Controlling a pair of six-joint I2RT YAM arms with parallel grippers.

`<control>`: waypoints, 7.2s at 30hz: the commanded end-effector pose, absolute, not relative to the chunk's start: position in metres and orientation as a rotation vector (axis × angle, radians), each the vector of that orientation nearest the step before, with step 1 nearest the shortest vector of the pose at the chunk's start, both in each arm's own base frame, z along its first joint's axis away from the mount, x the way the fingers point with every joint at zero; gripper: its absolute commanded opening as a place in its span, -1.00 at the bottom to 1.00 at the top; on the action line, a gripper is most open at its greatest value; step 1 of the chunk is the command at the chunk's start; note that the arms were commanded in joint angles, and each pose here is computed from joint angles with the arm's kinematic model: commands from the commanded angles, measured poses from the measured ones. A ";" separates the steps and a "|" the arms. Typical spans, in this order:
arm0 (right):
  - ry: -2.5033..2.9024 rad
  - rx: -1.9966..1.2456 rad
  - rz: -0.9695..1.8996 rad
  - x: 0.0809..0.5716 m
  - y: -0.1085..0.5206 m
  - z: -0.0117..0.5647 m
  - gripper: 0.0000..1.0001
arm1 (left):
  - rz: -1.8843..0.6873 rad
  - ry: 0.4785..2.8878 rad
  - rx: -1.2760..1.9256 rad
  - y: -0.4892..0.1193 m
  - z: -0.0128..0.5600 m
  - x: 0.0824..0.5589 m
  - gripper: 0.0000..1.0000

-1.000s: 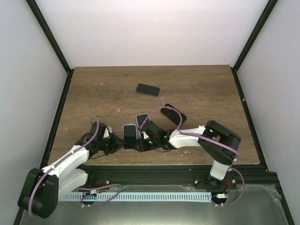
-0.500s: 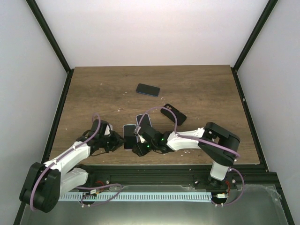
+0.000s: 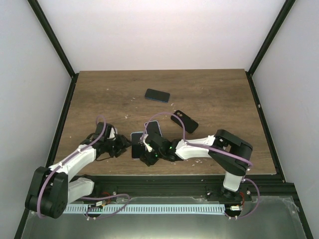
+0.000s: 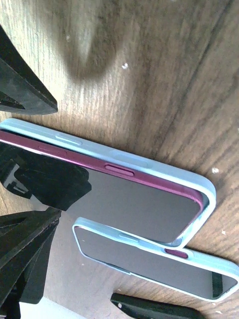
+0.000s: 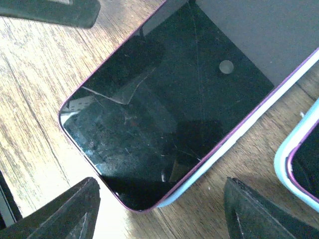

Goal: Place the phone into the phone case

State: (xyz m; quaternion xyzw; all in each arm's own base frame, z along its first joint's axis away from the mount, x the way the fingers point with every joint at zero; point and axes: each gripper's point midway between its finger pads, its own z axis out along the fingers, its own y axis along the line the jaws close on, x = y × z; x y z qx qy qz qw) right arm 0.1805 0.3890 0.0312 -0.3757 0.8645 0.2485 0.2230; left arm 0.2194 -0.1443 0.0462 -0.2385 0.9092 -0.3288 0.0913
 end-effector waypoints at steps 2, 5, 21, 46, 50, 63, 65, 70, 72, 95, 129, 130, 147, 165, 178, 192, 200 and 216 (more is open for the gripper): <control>2.338 -1.131 0.593 0.181 0.380 0.037 0.47 | -0.986 2.689 -0.610 -0.148 0.058 0.232 0.10; 2.345 -1.166 0.547 0.182 0.376 0.030 0.48 | -0.993 2.705 -0.611 -0.149 0.053 0.233 0.09; 2.254 -1.206 0.548 0.189 0.402 0.036 0.24 | -1.057 2.716 -0.587 -0.158 0.043 0.239 0.11; 2.282 -1.071 0.709 0.183 0.407 0.042 -0.82 | -1.097 2.728 -0.575 -0.162 0.033 0.227 -0.05; 2.323 -1.008 0.732 0.184 0.405 0.045 -0.86 | -1.061 2.721 -0.573 -0.158 0.038 0.228 -0.08; 2.575 -0.527 1.051 0.194 0.392 0.061 -0.18 | -0.979 2.718 -0.552 -0.151 0.042 0.238 -0.20; 2.590 -0.499 1.096 0.196 0.397 0.058 -0.17 | -0.980 2.724 -0.552 -0.152 0.040 0.238 -0.22; 2.653 -0.358 1.089 0.205 0.398 0.043 -0.15 | -0.951 2.757 -0.543 -0.149 0.028 0.238 -0.29; 2.666 -0.294 1.081 0.208 0.398 0.038 -0.09 | -0.939 2.765 -0.548 -0.148 0.023 0.238 -0.32; 2.378 -0.220 1.631 0.234 0.426 0.107 0.07 | -0.995 2.770 -0.605 -0.147 0.016 0.227 -0.19; 2.631 -0.089 1.086 0.276 0.412 0.040 -0.10 | -0.874 2.734 -0.611 -0.130 0.018 0.244 -0.53; 2.644 -0.074 1.060 0.277 0.410 0.035 -0.10 | -0.870 2.741 -0.617 -0.130 0.014 0.243 -0.55; 2.691 -0.092 1.109 0.278 0.428 0.024 -0.08 | -0.933 2.751 -0.671 -0.129 0.003 0.237 -0.56; 2.428 -0.208 1.699 0.254 0.460 0.112 -0.07 | -1.042 2.686 -0.644 -0.132 0.026 0.242 -0.41; 2.353 -0.241 1.837 0.244 0.462 0.121 -0.08 | -1.115 2.658 -0.601 -0.137 0.035 0.232 -0.25; 2.558 -0.266 1.208 0.276 0.424 0.078 -0.14 | -0.937 2.664 -0.607 -0.121 0.037 0.246 -0.47; 2.649 -0.253 1.076 0.278 0.414 0.049 -0.16 | -0.921 2.698 -0.624 -0.121 0.028 0.255 -0.47; 2.665 -0.310 1.271 0.260 0.444 0.048 -0.09 | -0.816 2.790 -0.706 -0.110 0.000 0.233 -0.77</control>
